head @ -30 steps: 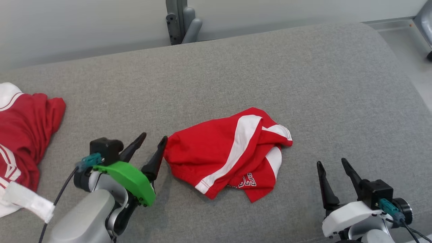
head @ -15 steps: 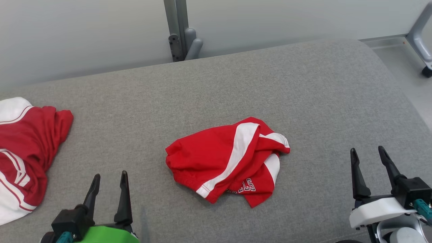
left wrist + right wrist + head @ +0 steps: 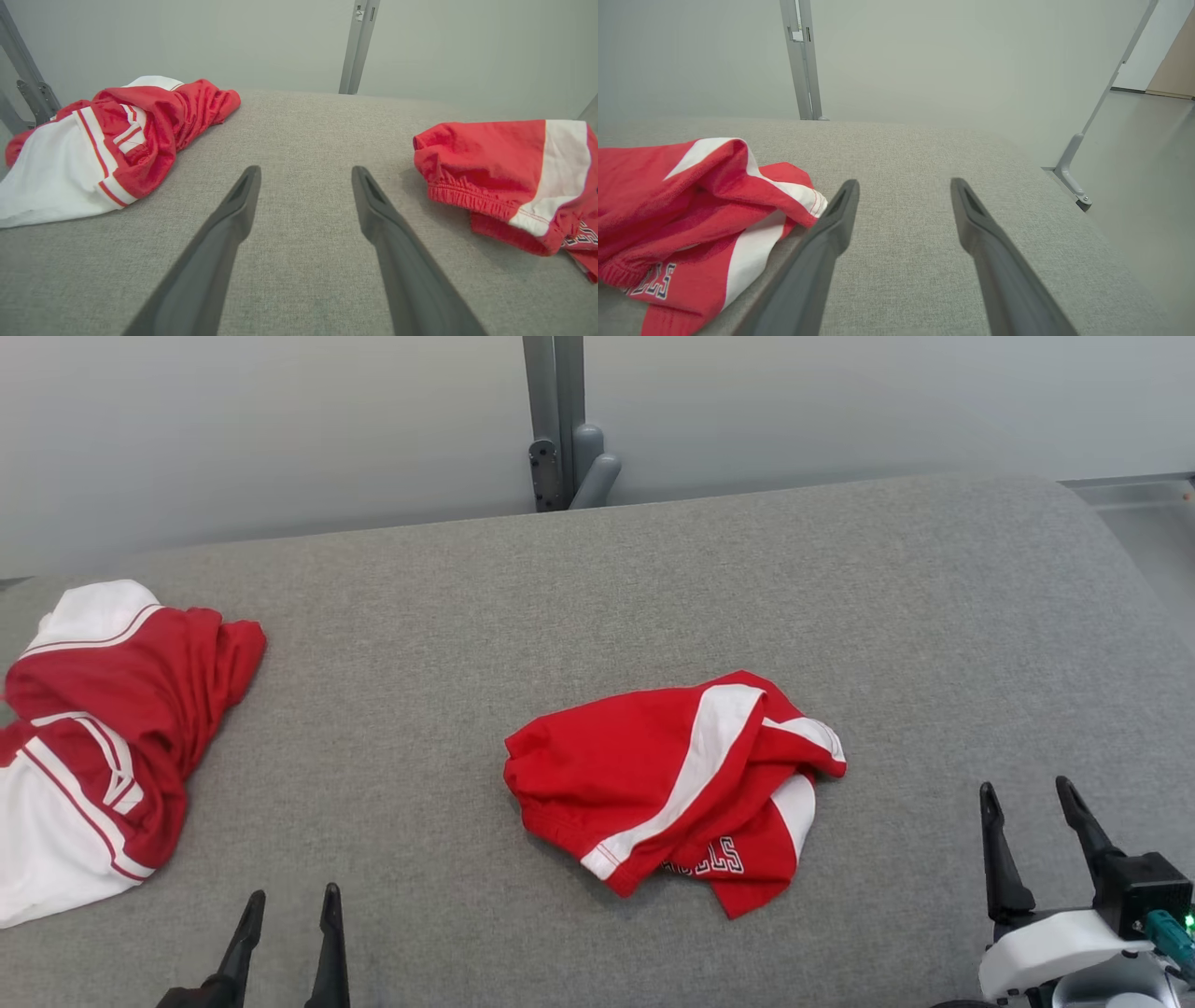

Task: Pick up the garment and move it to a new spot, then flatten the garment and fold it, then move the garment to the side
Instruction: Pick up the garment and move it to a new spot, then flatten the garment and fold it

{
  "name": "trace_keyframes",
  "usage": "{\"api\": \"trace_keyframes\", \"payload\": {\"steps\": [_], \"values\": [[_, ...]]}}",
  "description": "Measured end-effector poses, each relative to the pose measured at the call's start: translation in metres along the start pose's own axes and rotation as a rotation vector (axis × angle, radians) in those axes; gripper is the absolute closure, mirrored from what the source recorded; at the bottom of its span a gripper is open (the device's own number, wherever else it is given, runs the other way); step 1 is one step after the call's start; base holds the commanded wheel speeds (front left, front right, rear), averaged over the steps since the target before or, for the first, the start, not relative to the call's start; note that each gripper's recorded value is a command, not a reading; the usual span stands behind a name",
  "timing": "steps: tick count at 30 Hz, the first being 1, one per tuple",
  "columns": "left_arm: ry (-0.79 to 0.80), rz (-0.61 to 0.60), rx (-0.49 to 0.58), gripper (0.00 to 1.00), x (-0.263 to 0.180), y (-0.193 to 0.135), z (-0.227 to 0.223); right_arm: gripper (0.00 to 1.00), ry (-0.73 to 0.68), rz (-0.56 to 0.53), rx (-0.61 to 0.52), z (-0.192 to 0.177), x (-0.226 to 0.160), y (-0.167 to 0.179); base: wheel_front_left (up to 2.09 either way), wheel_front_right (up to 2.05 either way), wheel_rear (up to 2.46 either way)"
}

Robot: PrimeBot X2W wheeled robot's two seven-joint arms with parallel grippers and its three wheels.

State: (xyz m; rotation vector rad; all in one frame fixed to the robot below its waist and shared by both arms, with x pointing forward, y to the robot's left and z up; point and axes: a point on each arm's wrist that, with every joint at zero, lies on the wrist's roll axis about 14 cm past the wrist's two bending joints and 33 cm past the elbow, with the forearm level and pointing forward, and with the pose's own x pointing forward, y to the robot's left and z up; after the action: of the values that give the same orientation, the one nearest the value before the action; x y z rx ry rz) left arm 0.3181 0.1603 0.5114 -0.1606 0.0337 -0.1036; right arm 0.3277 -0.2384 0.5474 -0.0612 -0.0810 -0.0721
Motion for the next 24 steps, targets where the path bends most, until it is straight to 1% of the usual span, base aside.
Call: {"api": "trace_keyframes", "payload": {"steps": [5,8,15,24], "values": [[-0.005,0.024,0.003,0.00,-0.006,0.012,0.000,0.00,0.037,0.044,0.010,-0.012,0.000,0.015,0.00,0.00,0.00],[-0.005,0.025,0.003,0.00,-0.007,0.013,-0.001,0.00,0.044,0.055,0.016,-0.014,0.000,0.020,0.00,0.00,0.00],[-0.014,0.032,0.010,0.00,-0.008,0.015,0.001,0.00,0.042,0.082,0.029,-0.014,0.002,0.031,0.00,0.00,0.00],[-0.020,0.042,0.001,0.00,-0.009,0.016,0.002,0.00,0.037,0.096,0.038,-0.012,0.003,0.037,0.00,0.00,0.00]]}}
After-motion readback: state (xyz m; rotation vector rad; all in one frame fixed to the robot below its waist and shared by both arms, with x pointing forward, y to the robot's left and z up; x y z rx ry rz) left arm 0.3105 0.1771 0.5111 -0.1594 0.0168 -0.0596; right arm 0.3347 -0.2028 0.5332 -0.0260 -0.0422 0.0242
